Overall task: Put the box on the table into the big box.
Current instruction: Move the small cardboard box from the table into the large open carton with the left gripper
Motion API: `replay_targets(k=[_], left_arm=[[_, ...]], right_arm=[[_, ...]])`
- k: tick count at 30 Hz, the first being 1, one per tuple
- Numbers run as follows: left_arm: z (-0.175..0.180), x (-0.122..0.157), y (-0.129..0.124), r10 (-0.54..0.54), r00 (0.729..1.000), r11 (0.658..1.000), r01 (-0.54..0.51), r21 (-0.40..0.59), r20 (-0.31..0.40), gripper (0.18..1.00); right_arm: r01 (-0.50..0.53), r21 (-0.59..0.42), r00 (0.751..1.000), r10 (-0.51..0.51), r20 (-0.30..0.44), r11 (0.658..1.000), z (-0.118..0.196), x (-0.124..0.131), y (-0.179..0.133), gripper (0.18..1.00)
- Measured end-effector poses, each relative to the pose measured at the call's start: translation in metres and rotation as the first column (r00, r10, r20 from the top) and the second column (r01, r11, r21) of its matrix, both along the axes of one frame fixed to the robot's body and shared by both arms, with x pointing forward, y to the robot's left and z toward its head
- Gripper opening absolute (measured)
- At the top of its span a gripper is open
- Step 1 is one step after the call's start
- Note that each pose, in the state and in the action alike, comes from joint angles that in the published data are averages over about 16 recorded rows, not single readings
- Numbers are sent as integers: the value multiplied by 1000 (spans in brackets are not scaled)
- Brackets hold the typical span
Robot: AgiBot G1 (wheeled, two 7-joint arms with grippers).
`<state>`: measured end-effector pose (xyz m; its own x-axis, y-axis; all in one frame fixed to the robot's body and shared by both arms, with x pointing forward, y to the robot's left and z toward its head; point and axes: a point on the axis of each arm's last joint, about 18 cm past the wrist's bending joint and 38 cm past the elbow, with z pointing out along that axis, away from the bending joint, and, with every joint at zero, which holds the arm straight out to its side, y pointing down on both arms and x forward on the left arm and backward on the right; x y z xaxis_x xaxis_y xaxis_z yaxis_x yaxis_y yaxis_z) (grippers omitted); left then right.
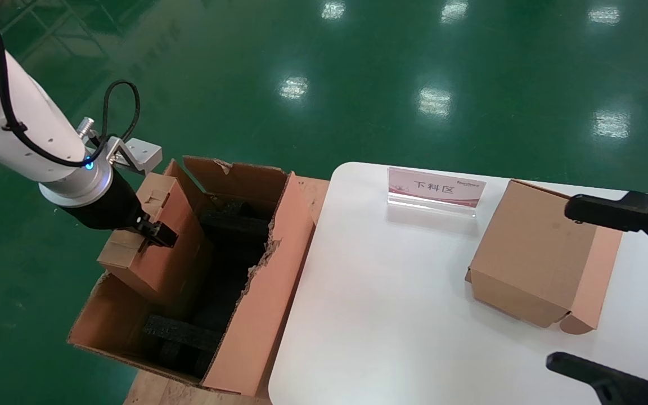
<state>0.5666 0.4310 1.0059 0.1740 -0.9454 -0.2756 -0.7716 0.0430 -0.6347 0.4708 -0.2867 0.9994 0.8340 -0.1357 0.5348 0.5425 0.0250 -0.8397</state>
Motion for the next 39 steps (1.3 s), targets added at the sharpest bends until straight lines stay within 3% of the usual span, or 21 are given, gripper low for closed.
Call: replay_targets(k=[39], left_arm=[[-47, 3, 19, 36, 999, 998, -37, -52, -14, 275]], right_arm=[[0, 0, 1000, 0, 0, 1000, 0, 0, 0, 995]])
